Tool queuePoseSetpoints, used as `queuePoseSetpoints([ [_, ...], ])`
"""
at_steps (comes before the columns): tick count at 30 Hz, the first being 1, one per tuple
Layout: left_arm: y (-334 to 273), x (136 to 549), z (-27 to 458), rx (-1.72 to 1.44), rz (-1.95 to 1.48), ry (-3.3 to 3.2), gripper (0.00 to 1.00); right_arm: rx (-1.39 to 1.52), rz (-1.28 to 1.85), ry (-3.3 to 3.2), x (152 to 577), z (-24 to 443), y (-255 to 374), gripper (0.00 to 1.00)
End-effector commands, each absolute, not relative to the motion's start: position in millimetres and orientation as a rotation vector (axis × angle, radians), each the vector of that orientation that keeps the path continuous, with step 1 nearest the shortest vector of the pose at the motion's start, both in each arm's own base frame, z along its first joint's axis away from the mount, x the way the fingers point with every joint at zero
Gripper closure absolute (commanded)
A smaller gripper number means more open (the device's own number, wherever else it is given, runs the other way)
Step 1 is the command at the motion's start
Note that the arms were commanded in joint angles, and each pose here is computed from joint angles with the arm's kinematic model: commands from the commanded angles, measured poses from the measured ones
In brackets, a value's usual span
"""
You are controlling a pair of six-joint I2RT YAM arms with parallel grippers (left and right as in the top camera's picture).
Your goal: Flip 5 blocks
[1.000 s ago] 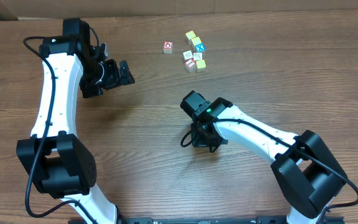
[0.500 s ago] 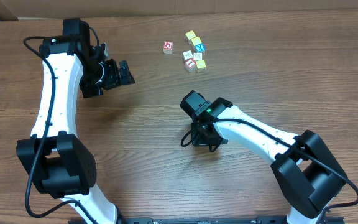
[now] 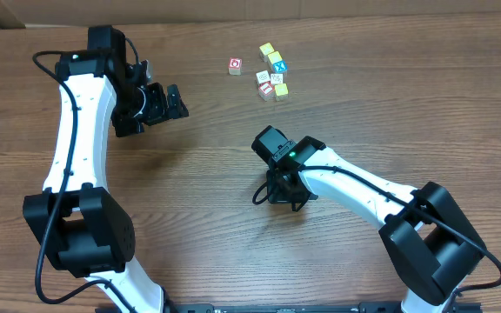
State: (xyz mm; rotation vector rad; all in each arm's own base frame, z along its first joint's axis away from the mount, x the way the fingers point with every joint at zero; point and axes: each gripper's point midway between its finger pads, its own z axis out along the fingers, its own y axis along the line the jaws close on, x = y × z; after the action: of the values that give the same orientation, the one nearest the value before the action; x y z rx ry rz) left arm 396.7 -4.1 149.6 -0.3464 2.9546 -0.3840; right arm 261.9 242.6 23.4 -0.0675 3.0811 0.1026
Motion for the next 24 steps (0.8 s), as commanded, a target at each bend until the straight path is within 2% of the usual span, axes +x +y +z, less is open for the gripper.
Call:
queuePoseSetpoints([
  [1,-4,402,157,-0.353,-0.385,2.928,0.0,-0.067,0.11,3.054,264,32,243,0.96],
  [10,-4,402,157,-0.353,-0.385,2.928,0.0,-0.087,0.139,3.061,268,55,252,0.96],
  [18,-4,402,157,-0.353,-0.385,2.928,0.0,-0.112,0.397,2.991,285,80,292,0.96],
  [24,-4,402,157,-0.353,-0.386,2.928,0.0,-0.163,0.354,2.91,289,82,304,0.96],
])
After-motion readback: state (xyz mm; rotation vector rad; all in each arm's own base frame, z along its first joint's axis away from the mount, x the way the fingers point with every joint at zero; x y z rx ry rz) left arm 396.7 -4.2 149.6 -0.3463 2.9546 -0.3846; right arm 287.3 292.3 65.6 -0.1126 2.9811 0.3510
